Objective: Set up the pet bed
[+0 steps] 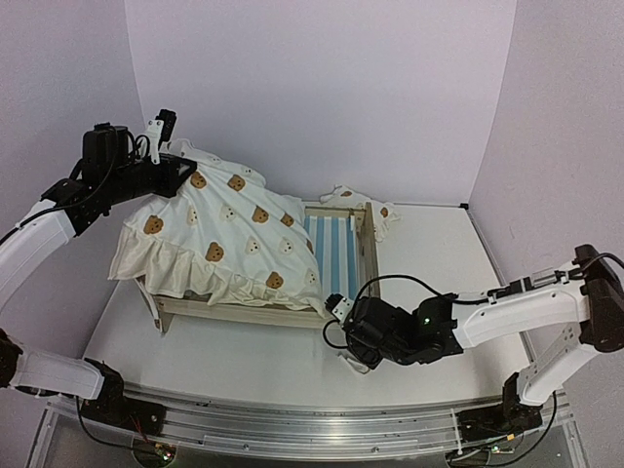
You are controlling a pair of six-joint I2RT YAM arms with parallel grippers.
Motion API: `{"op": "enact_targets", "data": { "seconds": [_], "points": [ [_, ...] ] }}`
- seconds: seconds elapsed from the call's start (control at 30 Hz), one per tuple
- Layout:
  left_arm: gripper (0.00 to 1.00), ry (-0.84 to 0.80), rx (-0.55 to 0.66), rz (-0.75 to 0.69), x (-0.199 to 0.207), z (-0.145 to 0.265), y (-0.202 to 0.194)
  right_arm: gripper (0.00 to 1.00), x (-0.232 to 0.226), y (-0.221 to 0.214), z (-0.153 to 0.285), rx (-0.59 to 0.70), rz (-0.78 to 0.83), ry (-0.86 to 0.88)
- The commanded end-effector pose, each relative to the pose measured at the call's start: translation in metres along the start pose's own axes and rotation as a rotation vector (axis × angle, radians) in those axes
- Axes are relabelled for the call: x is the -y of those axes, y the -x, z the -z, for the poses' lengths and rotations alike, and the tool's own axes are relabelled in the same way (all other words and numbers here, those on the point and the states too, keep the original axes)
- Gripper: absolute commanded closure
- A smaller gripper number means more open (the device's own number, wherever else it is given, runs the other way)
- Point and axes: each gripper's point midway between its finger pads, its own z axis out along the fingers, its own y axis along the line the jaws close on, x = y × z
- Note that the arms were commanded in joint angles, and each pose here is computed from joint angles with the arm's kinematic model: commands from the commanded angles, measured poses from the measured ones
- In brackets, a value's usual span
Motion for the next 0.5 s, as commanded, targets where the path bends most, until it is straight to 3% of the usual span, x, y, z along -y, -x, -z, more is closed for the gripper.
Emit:
{"op": "enact_targets", "data": {
  "seconds": [0.0,0.13,0.37,0.47],
  "points": [
    [1.0,-0.029,0.16,-0.04,0.009,0.013,0.051,0.75,0.004,0.016,-0.012,0.055,-0.051,-0.082],
    [1.0,-0.027,0.163,-0.046,0.009,0.013,0.053,0.75,0.015,0.019,-0.017,0.063,-0.093,-0.171],
    [1.0,-0.03,0.168,-0.044,0.009,0.014,0.055,0.97,0.035,0.031,-0.001,0.119,-0.155,-0.247],
    [1.0,-0.03,0.167,-0.041,0.009,0.014,0.054,1.0,0.039,0.049,0.015,0.165,-0.143,-0.216]
  ]
}}
